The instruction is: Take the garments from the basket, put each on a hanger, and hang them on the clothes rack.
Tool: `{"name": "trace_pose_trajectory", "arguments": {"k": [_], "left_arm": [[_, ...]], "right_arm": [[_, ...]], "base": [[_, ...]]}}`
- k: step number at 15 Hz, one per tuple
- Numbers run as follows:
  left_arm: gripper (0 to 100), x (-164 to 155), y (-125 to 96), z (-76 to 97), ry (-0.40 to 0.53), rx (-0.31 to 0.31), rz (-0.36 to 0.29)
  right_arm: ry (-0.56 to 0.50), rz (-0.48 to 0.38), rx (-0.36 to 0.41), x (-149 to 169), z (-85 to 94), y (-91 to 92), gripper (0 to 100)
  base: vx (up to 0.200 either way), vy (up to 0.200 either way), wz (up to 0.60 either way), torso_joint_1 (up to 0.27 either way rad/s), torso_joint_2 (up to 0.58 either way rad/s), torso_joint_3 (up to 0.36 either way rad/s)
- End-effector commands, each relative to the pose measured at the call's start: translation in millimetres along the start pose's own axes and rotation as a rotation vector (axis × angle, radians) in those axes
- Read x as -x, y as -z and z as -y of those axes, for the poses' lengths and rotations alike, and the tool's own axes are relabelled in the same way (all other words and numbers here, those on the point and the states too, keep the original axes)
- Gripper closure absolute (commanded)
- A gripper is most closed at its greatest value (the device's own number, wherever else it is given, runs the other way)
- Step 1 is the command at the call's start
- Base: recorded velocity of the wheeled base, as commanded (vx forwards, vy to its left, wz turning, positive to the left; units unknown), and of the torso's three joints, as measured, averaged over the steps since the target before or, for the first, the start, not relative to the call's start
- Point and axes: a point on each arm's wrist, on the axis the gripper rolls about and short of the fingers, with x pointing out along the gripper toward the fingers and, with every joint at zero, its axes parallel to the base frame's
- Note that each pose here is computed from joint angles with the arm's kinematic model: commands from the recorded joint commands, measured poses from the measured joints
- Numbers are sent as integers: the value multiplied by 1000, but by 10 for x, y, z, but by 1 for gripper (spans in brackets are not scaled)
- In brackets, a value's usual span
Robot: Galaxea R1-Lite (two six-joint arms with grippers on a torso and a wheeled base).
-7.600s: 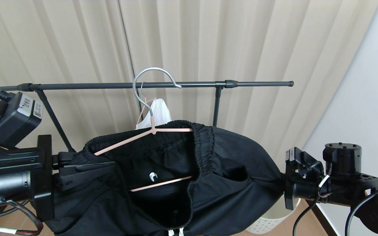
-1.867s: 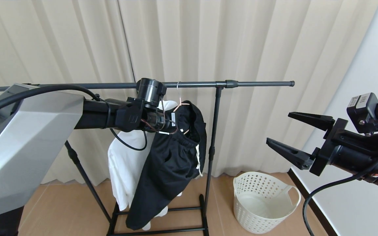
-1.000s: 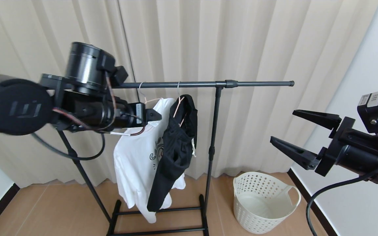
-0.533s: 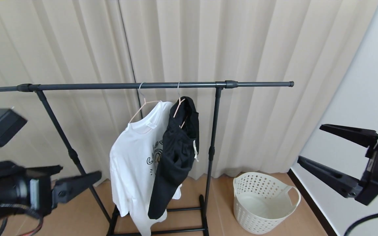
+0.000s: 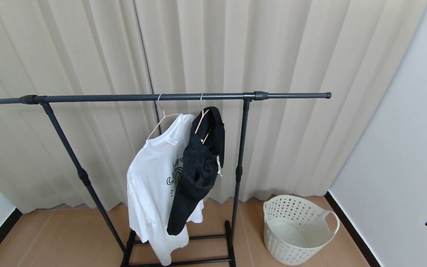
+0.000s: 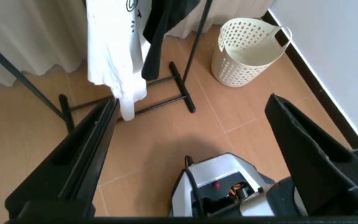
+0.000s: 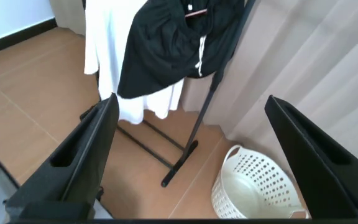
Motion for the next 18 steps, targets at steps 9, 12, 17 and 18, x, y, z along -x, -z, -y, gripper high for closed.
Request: {"name": "trace_pose_trajectory", "arguments": {"k": [9, 12, 17, 18], "left_arm": [[0, 107, 432, -50, -82, 32, 94], [0, 107, 441, -34, -244, 33, 101], [0, 208, 523, 24, -353, 7, 247], [0, 213, 525, 27, -369, 24, 257]], "right_arm": [[283, 22, -112, 277, -243, 895, 0], [337, 19, -123, 276, -245, 895, 0], [454, 67, -123, 307, -282, 910, 0], [474, 69, -125, 308, -286, 911, 0]], "base": [[0, 0, 0, 0, 0, 0], [0, 0, 0, 0, 0, 0], [0, 0, 0, 0, 0, 0], [0, 0, 0, 0, 0, 0]]}}
